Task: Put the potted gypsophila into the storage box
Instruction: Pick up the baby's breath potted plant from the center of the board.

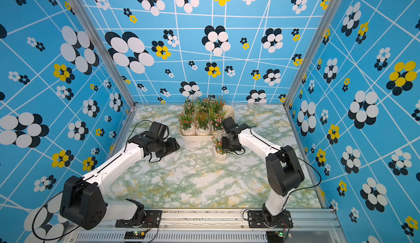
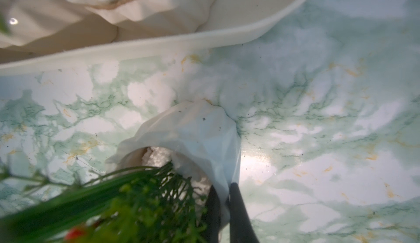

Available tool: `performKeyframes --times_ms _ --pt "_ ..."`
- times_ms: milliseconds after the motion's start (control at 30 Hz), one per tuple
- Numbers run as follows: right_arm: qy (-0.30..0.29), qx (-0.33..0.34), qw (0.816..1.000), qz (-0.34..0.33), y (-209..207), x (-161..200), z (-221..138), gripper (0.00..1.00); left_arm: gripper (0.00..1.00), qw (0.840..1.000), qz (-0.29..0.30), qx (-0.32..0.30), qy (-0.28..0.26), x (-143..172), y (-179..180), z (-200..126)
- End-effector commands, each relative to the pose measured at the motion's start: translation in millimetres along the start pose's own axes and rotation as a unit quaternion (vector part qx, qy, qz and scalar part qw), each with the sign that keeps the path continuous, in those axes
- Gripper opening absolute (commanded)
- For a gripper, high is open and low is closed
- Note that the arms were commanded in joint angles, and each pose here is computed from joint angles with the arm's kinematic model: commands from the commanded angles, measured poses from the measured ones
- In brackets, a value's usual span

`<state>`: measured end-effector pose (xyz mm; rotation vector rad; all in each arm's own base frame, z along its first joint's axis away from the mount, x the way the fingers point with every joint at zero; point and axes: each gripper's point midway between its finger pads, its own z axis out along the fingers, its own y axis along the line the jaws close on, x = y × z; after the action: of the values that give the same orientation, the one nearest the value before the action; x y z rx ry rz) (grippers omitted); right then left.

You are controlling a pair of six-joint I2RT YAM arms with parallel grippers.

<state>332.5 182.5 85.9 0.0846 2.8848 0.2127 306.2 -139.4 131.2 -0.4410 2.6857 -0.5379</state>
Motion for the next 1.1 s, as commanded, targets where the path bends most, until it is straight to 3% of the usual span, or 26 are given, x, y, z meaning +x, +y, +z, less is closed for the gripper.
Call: performKeyframes --times_ms 0,233,667,1067 --pt "-0.007 0.013 1.000 -0.015 -3 -2 -22 0.00 0.67 1.000 0.002 0.010 -0.005 -3 0 -3" --pt "-0.013 0.001 1.000 -0.018 -12 -15 -55 0.00 0.67 1.000 0.000 0.012 -0.007 -7 3 -4" --pt "-0.049 0.004 0.998 0.043 -80 -53 -107 0.00 0.66 1.000 0.001 0.019 -0.003 -13 -2 0" --pt "-0.138 0.002 0.985 0.099 -100 -131 -123 0.00 0.67 1.000 0.000 0.010 -0.001 -16 -3 -2"
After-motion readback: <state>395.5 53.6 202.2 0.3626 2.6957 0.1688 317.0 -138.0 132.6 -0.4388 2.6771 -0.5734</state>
